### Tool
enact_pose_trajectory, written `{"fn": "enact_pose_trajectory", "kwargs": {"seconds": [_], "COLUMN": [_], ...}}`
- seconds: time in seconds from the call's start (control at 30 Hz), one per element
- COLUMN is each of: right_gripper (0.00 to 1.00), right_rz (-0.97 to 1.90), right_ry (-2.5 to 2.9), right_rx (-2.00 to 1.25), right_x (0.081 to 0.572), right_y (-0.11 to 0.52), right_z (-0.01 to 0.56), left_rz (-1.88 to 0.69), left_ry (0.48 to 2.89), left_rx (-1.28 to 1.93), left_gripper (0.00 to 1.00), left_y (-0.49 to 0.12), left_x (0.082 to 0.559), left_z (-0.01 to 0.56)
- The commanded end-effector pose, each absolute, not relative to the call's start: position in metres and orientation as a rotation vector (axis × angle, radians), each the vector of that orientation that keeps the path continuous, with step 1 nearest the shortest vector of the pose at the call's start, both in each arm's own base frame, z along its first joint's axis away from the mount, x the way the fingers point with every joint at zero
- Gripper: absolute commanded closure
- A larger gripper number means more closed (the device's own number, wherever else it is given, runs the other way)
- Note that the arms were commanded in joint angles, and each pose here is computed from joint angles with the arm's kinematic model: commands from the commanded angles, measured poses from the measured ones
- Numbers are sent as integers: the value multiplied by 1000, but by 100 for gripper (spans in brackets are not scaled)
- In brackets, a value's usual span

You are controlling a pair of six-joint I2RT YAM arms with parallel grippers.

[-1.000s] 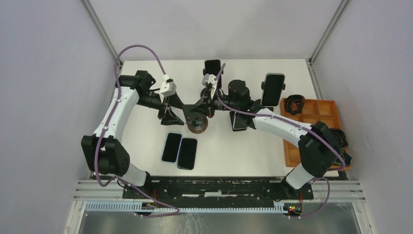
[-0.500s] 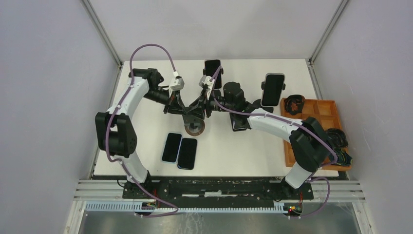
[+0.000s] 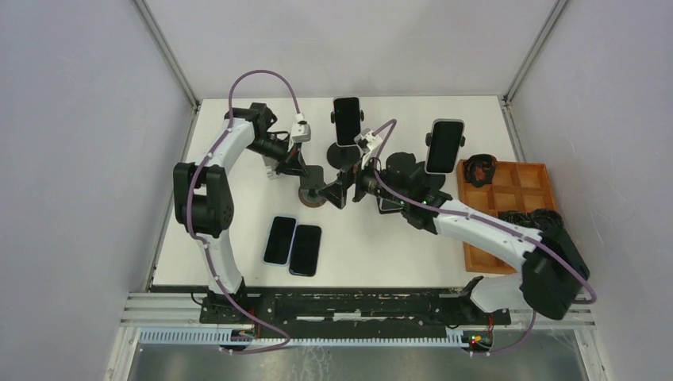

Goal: Remove the phone from the phone stand

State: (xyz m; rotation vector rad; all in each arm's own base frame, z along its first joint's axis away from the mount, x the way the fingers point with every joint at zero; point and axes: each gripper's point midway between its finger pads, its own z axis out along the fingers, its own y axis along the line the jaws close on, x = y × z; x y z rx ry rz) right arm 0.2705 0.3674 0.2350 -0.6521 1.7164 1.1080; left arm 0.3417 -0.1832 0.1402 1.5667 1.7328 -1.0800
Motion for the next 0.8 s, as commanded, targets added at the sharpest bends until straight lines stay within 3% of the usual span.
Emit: {"fn": "enact_pose_trajectory", "kwargs": {"seconds": [0.0,0.2,0.37,0.63,0.77], "right_gripper": [2,2,2,2,2], "right_rz": [1061,1053,926,604,659], "right_ry": [1888,1834,1831,1691,1734], "right_rx": [-482,-400,-445,-425,-420], "right_x": [228,219,223,265,268], "right_y": [351,332,316,276,273], "right_z": [248,299,307,329,295], "left_rz": [-1039,-1046,-1001,-974,-973], "left_ry": [1710,1758,1813,1806,1791], "left_rx": [1554,1548,1523,1522,1523], "left_gripper": [98,97,91,70,51], "left_y": [-188,-193,-197,-197,-198], "left_x": [363,367,377,383,383], "left_z": [149,136,128,133,140]}}
